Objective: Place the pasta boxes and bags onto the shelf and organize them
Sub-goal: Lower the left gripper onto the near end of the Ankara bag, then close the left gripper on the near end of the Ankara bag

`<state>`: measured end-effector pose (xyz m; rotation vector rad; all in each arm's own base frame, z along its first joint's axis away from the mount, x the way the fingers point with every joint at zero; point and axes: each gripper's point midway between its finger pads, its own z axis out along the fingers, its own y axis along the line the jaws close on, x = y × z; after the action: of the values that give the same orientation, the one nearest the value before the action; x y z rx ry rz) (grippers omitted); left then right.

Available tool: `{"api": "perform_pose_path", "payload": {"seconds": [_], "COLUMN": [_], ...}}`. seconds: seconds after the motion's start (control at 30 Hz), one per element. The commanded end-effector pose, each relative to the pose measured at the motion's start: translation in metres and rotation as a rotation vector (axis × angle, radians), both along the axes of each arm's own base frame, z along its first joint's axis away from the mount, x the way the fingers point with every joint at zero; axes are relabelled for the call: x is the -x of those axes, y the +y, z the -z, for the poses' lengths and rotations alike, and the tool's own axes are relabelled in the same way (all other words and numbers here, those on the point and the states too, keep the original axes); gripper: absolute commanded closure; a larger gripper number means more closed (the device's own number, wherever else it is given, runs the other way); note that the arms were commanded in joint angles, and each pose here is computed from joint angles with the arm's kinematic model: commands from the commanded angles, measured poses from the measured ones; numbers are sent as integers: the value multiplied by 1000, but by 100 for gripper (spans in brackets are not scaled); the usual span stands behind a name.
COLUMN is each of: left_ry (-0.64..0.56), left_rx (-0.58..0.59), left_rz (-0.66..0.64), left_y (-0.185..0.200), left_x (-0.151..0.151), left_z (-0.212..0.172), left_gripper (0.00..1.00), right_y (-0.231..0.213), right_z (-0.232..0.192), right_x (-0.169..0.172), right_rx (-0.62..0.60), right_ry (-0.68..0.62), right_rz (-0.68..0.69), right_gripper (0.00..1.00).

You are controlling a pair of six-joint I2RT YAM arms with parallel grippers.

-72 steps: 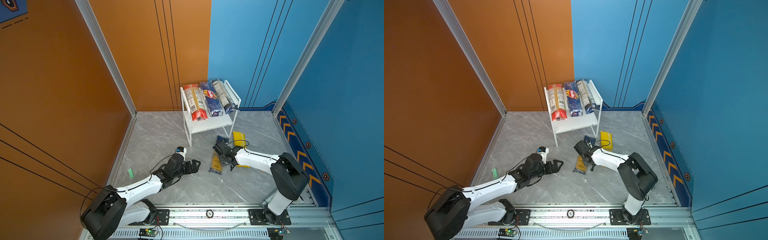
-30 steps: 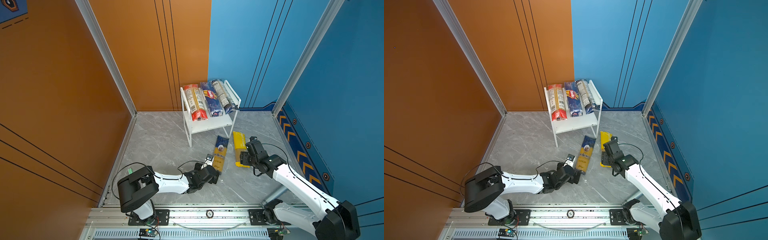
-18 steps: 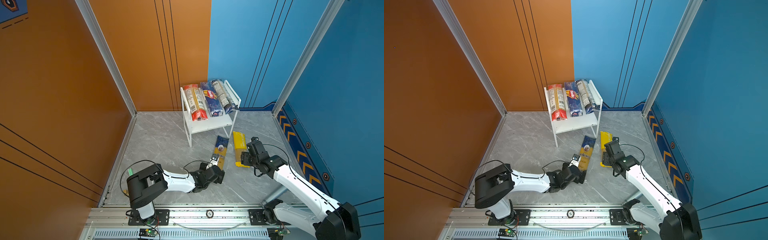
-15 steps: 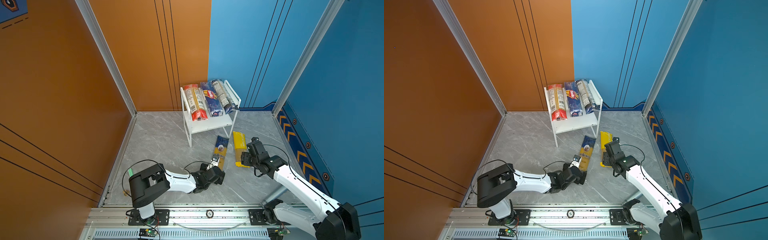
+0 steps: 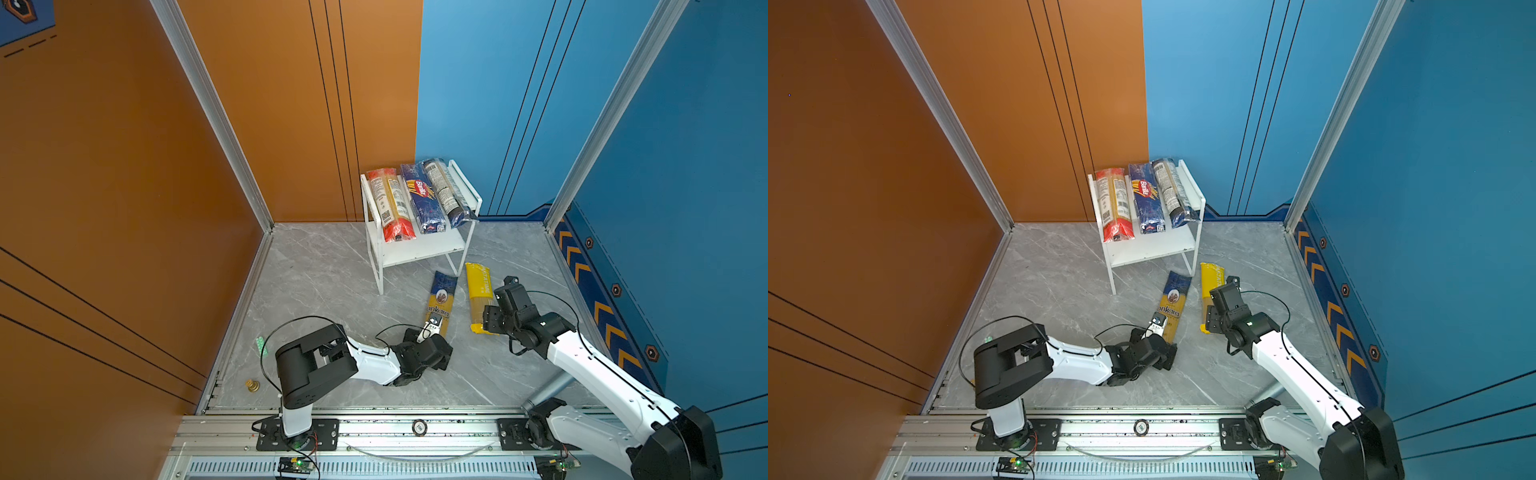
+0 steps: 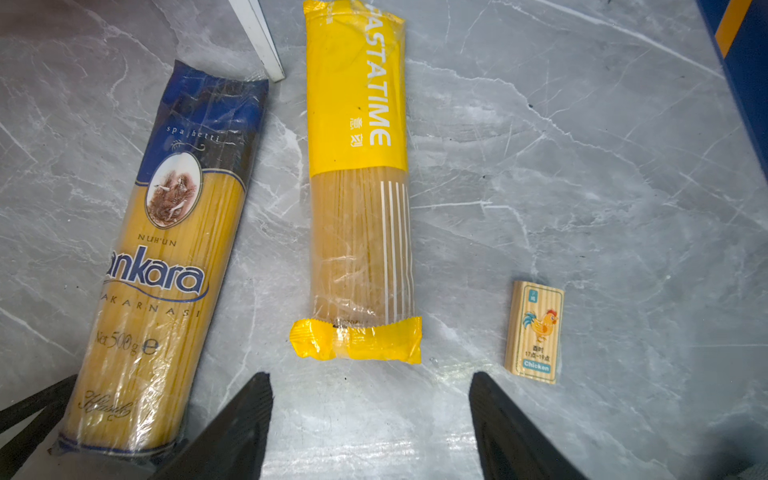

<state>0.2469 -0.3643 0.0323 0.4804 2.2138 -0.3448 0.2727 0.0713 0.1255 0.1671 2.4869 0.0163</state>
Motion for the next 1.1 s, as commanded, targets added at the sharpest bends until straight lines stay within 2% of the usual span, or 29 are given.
{"api": "perform_pose_path", "payload": {"seconds": [0.0, 0.43, 0.97, 1.07], "left_ry": [-8, 79, 125, 129], "left_rx": [14, 28, -68, -93], "left_rz": [-10, -66, -74, -76], "left_y": [-9, 1, 13, 16], "left_x": [-4, -16, -14, -13], "left_z": [-2, 19, 37, 39], "left_gripper": [2, 2, 0, 3], "right_y": [-4, -4, -2, -2], "right_z": [1, 7, 5, 4], "right_x": [3, 0, -3, -3], "right_rx": [-12, -19, -40, -44], "right_ry": [0, 8, -2, -5], "right_rz": [24, 30, 31, 33], "right_gripper": [27, 27, 26, 26]}}
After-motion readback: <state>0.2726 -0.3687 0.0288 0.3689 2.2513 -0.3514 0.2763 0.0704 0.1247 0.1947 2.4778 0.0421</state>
